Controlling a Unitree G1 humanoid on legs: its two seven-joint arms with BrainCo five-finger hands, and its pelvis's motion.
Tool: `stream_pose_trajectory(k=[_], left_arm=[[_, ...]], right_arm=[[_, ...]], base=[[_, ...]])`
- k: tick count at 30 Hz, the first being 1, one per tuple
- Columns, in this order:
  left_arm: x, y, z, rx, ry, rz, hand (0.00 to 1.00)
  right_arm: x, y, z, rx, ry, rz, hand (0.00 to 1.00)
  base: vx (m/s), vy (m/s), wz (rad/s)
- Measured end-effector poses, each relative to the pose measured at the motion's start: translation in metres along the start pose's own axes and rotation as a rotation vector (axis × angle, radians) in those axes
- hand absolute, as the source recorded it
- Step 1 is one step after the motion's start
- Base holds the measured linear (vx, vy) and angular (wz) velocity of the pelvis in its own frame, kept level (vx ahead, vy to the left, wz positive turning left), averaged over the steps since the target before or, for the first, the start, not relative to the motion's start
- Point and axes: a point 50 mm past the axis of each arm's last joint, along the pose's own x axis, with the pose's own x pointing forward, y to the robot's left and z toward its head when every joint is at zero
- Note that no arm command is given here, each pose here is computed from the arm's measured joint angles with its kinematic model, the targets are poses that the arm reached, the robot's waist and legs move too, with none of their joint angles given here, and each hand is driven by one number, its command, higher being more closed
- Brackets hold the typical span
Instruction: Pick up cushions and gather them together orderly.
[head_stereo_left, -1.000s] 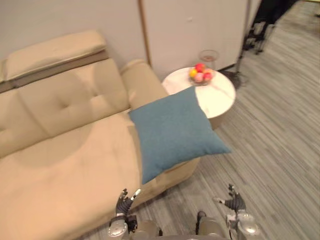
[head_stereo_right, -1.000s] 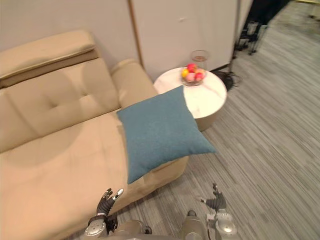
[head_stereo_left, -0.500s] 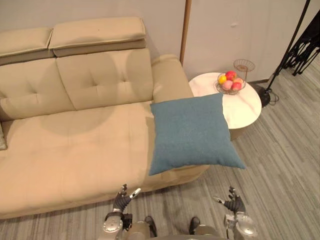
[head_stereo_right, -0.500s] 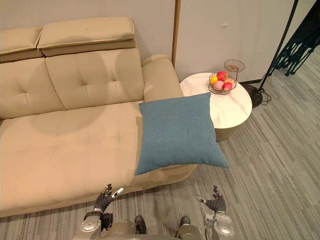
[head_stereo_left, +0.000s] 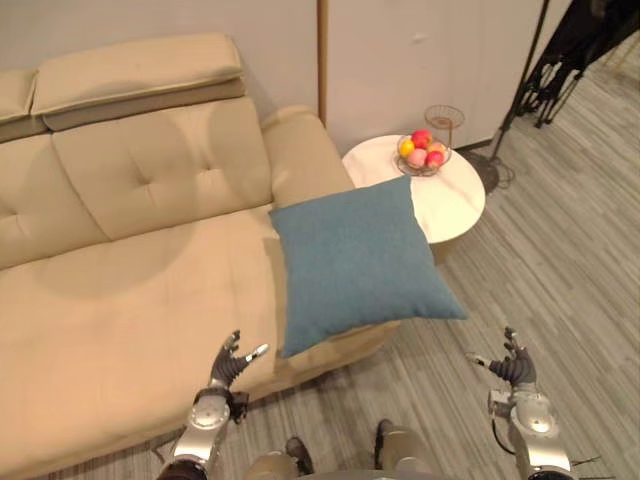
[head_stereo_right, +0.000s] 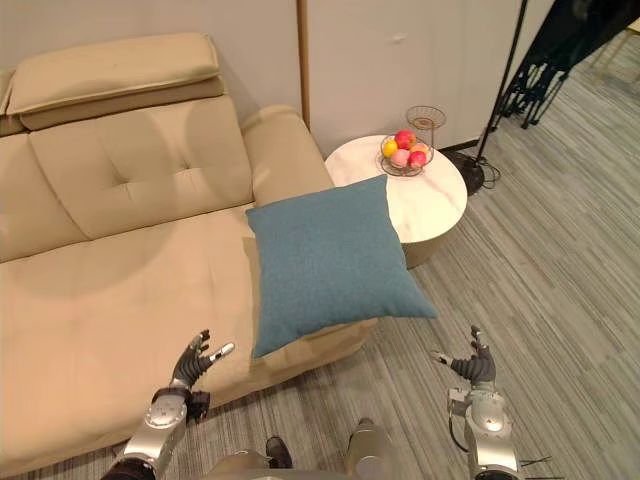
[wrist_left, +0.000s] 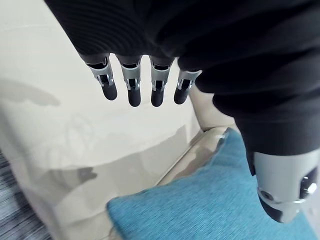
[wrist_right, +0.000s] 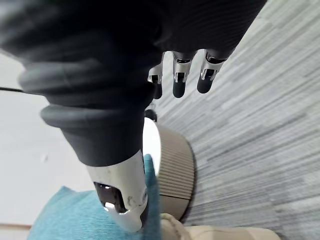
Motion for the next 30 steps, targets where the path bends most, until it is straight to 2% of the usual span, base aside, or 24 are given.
stream_pose_trajectory(k=[3, 7, 10, 15, 16, 17, 20, 23, 30], left_arm=[[0.007, 0.0, 0.014, -0.015, -0.043, 0.017, 0.0], [0.022, -0.01, 0.046, -0.051, -0.127, -0.006, 0.0], [0.035, -0.031, 0.082, -0.044, -0.22, -0.072, 0.0], [0.053, -0.069, 0.169, -0.074, -0.394, -0.156, 0.0], [0.057, -0.073, 0.186, -0.066, -0.413, -0.153, 1.0], [0.059, -0.076, 0.197, -0.056, -0.427, -0.151, 1.0], [0.061, -0.08, 0.228, -0.082, -0.466, -0.134, 1.0], [0.062, -0.064, 0.264, -0.116, -0.54, -0.075, 1.0], [0.053, -0.046, 0.294, -0.172, -0.648, -0.044, 1.0]], right_arm=[[0.02, -0.004, 0.033, -0.031, -0.106, 0.003, 0.0], [0.036, 0.016, 0.073, -0.054, -0.225, 0.084, 0.0], [0.046, 0.031, 0.102, -0.062, -0.297, 0.136, 0.0], [0.067, 0.059, 0.179, -0.022, -0.439, 0.183, 0.0], [0.071, 0.066, 0.199, -0.007, -0.467, 0.184, 0.0], [0.073, 0.069, 0.213, 0.011, -0.483, 0.184, 1.0], [0.074, 0.077, 0.247, 0.019, -0.529, 0.179, 1.0], [0.068, 0.083, 0.287, 0.022, -0.622, 0.182, 1.0], [0.054, 0.085, 0.303, 0.121, -0.705, 0.233, 1.0]], base=[[0.07, -0.067, 0.14], [0.03, -0.037, 0.11], [-0.04, 0.001, 0.2], [-0.13, 0.062, 0.12], [-0.14, 0.089, 0.02], [-0.12, 0.074, -0.01], [-0.13, 0.041, -0.05], [-0.16, -0.016, -0.06], [-0.07, -0.061, -0.04]])
